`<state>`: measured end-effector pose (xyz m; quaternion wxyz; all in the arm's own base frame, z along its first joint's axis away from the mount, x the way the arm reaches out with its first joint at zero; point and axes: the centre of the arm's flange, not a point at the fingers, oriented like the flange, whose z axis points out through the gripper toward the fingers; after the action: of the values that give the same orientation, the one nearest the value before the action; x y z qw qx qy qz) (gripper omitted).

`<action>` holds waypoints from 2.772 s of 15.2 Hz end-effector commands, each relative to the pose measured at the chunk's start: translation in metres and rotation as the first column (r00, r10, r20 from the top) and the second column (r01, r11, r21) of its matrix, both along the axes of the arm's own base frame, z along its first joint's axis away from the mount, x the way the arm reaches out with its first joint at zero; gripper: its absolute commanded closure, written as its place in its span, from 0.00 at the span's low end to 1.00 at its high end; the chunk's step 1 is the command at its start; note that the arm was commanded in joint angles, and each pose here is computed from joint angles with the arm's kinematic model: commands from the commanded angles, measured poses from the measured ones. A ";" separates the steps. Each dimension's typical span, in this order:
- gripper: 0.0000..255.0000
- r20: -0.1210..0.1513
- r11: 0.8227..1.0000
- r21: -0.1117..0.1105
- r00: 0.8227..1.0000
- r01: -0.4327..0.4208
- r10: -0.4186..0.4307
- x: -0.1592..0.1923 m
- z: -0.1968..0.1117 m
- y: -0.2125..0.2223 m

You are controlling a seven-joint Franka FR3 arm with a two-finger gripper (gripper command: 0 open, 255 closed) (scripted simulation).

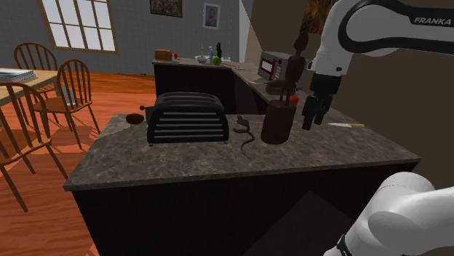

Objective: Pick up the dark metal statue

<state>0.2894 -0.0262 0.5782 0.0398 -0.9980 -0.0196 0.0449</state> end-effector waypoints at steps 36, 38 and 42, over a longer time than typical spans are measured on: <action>0.00 0.436 0.894 0.026 0.800 0.447 -0.412 0.152 0.144 -0.215; 0.00 0.436 0.894 0.026 0.800 0.447 -0.412 0.152 0.136 -0.215; 1.00 0.436 0.894 0.026 0.800 0.447 -0.412 0.151 0.135 -0.215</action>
<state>0.4405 -0.2416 0.7141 0.0042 -0.9617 0.2009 -0.1867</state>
